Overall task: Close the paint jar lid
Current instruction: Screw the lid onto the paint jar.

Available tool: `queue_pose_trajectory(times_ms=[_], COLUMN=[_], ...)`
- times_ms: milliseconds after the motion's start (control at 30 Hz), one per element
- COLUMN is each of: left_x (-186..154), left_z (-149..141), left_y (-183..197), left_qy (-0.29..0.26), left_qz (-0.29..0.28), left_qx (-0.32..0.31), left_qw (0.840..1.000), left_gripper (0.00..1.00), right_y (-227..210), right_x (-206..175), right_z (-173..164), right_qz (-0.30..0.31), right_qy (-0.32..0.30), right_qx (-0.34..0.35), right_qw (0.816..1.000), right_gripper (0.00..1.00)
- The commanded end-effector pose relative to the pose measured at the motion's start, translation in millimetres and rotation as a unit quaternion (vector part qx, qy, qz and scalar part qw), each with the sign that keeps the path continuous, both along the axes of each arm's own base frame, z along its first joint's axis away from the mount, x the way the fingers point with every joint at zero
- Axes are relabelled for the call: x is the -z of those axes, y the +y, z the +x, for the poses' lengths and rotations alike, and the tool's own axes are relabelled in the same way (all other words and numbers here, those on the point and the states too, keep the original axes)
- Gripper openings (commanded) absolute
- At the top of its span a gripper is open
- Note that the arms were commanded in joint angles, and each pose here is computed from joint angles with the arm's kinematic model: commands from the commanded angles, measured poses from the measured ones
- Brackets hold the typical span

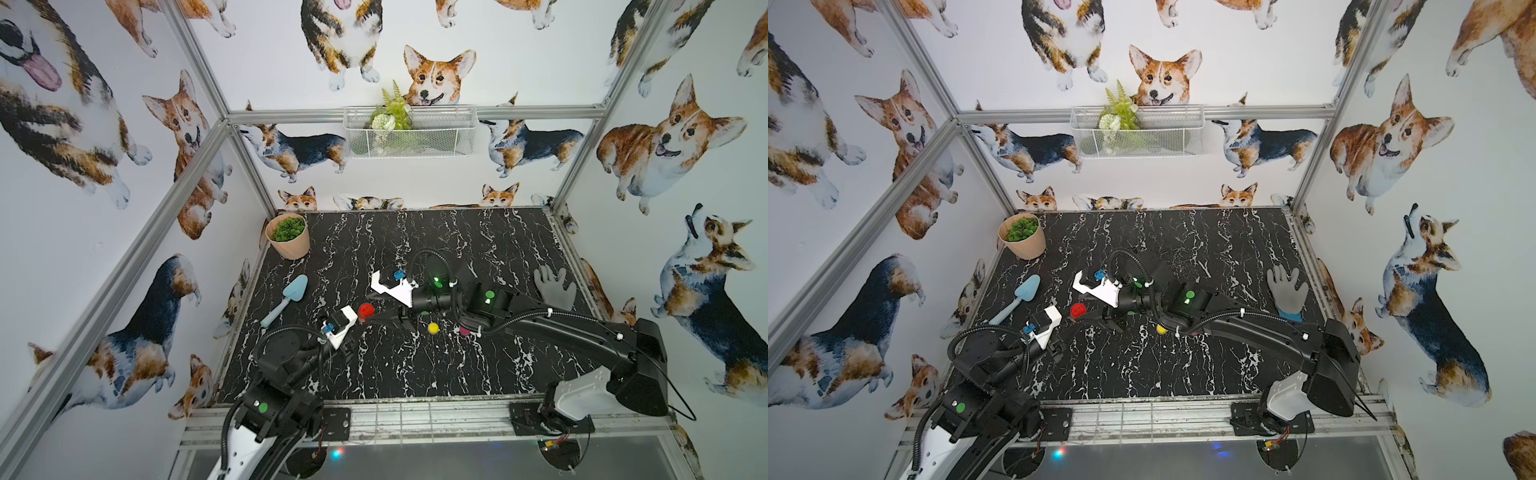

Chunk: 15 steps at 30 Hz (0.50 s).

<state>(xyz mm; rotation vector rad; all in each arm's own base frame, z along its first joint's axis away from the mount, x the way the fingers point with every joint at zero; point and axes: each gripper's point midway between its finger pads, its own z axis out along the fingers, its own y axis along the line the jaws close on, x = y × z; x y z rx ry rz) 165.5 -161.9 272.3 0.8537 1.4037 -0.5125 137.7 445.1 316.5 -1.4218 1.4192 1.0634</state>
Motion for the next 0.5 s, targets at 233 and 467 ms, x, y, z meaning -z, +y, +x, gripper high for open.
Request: queue_pose_trajectory(times_ms=[233, 467], left_x=[-8.5, -9.1], left_z=[-0.4, -0.1], left_y=[-0.6, 0.0], left_qy=[-0.019, -0.021], left_qz=[-0.007, -0.008], left_qx=[0.002, 0.000], left_qw=[1.000, 1.000], left_gripper=[0.35, 0.35], right_y=[10.4, 12.4], right_x=[-6.1, -2.4], right_z=[-0.6, -0.1], right_qz=[0.012, 0.005], right_qy=[-0.032, -0.035], right_qx=[-0.003, 0.000], right_qw=[0.999, 0.999], right_gripper=[0.43, 0.39])
